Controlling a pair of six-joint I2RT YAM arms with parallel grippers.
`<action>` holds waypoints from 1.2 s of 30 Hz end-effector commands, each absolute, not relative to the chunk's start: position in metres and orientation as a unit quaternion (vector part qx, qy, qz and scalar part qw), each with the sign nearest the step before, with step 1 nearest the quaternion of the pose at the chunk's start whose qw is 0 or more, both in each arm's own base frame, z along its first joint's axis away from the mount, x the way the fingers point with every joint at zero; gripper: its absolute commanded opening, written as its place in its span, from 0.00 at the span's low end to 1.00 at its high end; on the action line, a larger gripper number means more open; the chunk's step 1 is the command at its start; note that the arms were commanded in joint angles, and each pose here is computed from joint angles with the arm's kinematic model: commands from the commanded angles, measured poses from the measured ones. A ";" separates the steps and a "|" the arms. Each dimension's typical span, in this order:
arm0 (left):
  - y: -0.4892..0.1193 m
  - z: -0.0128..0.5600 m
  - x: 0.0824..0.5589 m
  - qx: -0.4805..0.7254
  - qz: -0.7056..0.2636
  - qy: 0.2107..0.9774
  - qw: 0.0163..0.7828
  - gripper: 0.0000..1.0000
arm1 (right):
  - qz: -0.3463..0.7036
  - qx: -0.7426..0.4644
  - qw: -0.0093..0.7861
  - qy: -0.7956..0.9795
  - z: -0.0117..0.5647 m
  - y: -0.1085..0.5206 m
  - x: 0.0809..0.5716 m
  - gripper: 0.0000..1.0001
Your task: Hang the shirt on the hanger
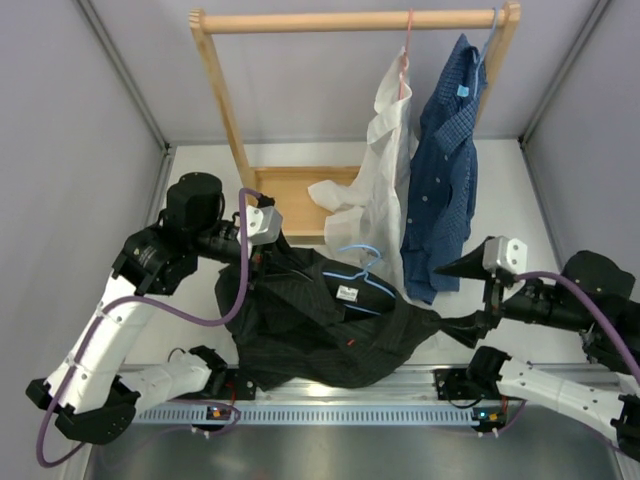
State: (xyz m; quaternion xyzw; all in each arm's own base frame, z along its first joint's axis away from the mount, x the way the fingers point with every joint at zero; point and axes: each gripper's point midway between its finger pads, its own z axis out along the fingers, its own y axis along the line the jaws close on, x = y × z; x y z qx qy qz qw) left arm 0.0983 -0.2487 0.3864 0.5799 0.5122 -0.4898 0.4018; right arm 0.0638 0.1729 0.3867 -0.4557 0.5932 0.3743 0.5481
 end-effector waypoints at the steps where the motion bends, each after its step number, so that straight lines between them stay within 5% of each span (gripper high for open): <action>1: -0.243 0.414 0.080 0.602 -0.499 0.455 0.426 0.00 | 0.355 -0.502 0.470 0.633 0.336 0.170 0.054 0.87; 6: -0.241 0.419 0.072 0.607 -0.510 0.440 0.423 0.00 | 0.380 -0.523 0.438 0.625 0.322 0.186 0.048 0.86; 10: -0.240 0.422 0.068 0.608 -0.515 0.434 0.421 0.00 | 0.441 -0.559 0.395 0.581 0.323 0.210 0.029 0.72; 14: -0.239 0.427 0.064 0.608 -0.518 0.428 0.422 0.00 | 0.439 -0.558 0.398 0.581 0.321 0.226 0.042 0.70; 15: -0.238 0.428 0.063 0.609 -0.518 0.427 0.423 0.00 | 0.437 -0.558 0.402 0.580 0.322 0.229 0.045 0.65; 18: -0.238 0.428 0.064 0.605 -0.516 0.434 0.424 0.00 | 0.435 -0.559 0.411 0.574 0.328 0.234 0.050 0.29; 19: -0.238 0.427 0.065 0.603 -0.514 0.439 0.424 0.00 | 0.435 -0.556 0.416 0.574 0.331 0.234 0.051 0.09; 20: -0.238 0.426 0.068 0.600 -0.510 0.446 0.426 0.00 | 0.435 -0.554 0.421 0.571 0.334 0.234 0.051 0.02; 28: -0.237 0.430 0.111 0.532 -0.440 0.536 0.486 0.02 | 0.427 -0.475 0.487 0.595 0.362 0.236 0.077 0.00; 32: -0.222 0.442 0.140 0.467 -0.376 0.583 0.549 0.43 | 0.434 -0.419 0.509 0.614 0.382 0.235 0.089 0.00; 33: -0.218 0.445 0.145 0.448 -0.368 0.593 0.559 0.72 | 0.436 -0.417 0.511 0.613 0.385 0.236 0.090 0.00; 34: -0.211 0.452 0.159 0.418 -0.340 0.604 0.587 0.88 | 0.436 -0.415 0.514 0.611 0.388 0.237 0.090 0.00; 36: -0.197 0.465 0.166 0.368 -0.322 0.617 0.617 0.98 | 0.434 -0.409 0.522 0.610 0.396 0.237 0.094 0.00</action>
